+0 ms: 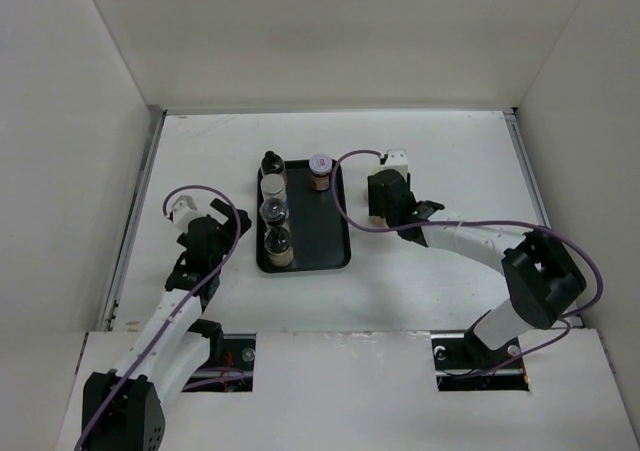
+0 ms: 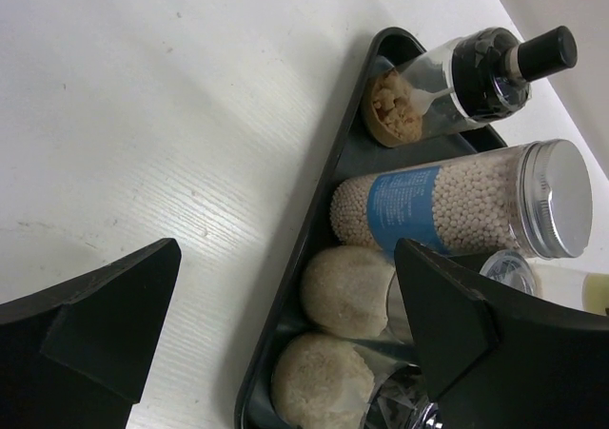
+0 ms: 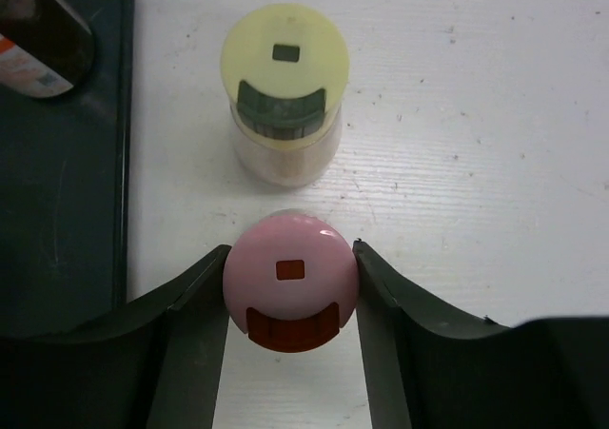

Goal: Organize the condiment bottles

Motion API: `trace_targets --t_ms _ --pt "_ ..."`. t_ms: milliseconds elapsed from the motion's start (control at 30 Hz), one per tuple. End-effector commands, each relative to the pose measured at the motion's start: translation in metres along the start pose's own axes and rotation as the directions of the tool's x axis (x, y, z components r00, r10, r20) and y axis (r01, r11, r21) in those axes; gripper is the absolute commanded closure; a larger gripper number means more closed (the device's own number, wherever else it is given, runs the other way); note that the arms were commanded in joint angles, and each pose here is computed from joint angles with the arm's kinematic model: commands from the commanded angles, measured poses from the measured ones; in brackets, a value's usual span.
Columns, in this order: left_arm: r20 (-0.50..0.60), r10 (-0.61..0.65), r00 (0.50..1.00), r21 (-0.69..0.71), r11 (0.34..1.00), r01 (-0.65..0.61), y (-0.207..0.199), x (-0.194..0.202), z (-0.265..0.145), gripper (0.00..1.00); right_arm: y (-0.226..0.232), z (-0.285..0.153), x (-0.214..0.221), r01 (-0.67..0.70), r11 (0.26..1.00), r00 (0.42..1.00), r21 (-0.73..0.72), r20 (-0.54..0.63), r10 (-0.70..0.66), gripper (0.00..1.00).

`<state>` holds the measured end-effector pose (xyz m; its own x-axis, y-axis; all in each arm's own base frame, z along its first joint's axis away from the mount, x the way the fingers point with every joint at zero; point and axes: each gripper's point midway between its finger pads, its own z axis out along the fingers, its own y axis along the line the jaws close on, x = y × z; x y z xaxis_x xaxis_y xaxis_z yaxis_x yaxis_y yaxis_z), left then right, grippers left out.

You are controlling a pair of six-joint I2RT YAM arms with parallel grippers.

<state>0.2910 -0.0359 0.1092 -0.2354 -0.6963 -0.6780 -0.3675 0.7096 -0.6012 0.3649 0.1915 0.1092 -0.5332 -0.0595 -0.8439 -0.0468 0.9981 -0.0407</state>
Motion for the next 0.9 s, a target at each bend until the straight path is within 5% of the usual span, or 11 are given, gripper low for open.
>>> trace_targets --t_ms 0,333,867 --pt "0.036 0.022 0.999 0.054 0.998 -0.024 -0.011 -0.006 0.000 0.00 0.006 -0.005 -0.032 -0.042 0.999 0.997 -0.010 0.063 0.042 0.52" --pt "0.003 0.075 0.997 0.049 0.996 -0.075 -0.013 0.008 0.000 0.00 0.067 -0.064 -0.088 -0.041 0.984 0.986 -0.171 0.154 0.068 0.54" --pt "0.029 0.047 0.998 0.002 0.999 -0.047 -0.004 -0.005 0.005 0.00 0.171 -0.005 -0.085 0.013 0.936 0.990 -0.351 0.139 0.038 0.53"
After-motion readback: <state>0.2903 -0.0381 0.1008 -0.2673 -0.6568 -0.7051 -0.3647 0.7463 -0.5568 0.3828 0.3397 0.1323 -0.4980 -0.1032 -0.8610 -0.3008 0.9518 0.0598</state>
